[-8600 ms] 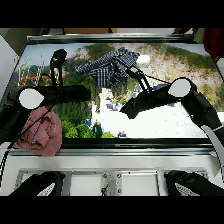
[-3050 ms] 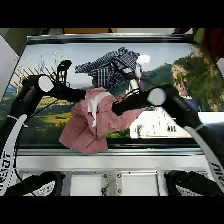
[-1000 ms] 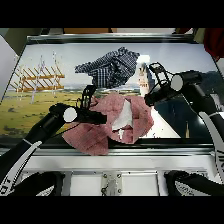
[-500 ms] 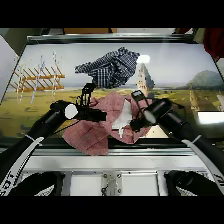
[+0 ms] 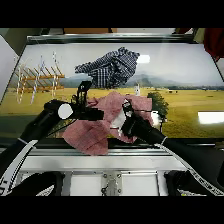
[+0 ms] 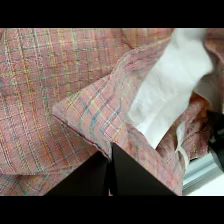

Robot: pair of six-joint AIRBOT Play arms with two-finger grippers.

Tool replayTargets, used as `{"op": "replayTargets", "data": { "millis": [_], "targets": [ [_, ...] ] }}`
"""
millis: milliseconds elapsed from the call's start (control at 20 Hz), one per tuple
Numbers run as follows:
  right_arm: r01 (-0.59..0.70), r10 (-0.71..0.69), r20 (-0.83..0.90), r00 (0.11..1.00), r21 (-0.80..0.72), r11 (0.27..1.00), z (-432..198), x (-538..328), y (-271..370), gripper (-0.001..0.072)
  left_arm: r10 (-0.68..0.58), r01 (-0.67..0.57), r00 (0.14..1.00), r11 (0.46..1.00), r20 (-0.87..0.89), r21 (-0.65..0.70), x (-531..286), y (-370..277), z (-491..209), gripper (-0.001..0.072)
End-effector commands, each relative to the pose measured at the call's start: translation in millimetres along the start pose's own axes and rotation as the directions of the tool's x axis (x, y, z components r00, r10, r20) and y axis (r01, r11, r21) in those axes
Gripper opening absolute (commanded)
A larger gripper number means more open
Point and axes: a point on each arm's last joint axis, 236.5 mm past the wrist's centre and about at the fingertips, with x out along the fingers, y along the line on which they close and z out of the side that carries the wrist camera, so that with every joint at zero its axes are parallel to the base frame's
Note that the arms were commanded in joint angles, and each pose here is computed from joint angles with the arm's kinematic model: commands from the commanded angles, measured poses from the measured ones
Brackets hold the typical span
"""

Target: Fold the clothes and pants, and hang the long-sleeved shirts on hangers.

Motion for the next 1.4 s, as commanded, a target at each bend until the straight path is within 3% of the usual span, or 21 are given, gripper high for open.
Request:
{"op": "replayTargets", "data": {
  "millis": [0, 250, 550, 800, 950, 1200, 1350],
  "targets": [
    [0.17, -0.169, 0.056, 0.984, -0.004, 0.985, 11, -6, -39, 0.058, -0.024, 0.022, 0.999, 0.999, 0.049, 0.033, -36, -12, 1, 0.0012],
    [0.166, -0.164, 0.068, 0.984, -0.017, 0.986, 16, -8, -46, 0.0581, -0.058, 0.052, 0.996, 0.995, 0.071, 0.084, -79, -28, -13, 0.0012],
    [0.137, -0.141, 0.065, 0.988, 0.07, 0.988, 27, -16, -91, 0.0581, -0.024, 0.023, 0.999, 0.999, 0.048, 0.033, -92, -5, -34, 0.0012],
    [-0.193, 0.186, 0.154, 0.97, 0.031, 0.981, 38, -45, -56, 0.0583, -0.113, 0.113, 0.994, 0.991, 0.013, -0.066, -63, -9, -68, 0.0012],
    [-0.281, 0.279, 0.105, 0.954, -0.001, 0.96, 27, -43, -29, 0.0589, -0.124, 0.122, 0.991, 0.992, -0.046, -0.044, -47, -17, -81, 0.0012],
    [-0.273, 0.286, 0.073, 0.955, -0.15, 0.95, 5, -38, 0, 0.0588, -0.116, 0.114, 0.991, 0.993, -0.073, -0.023, -33, -19, -84, 0.0012],
    [-0.207, 0.219, 0.058, 0.974, -0.166, 0.964, -5, -26, 3, 0.0587, -0.117, 0.115, 0.991, 0.993, -0.069, -0.023, -34, -19, -83, 0.0012]
  ]
}}
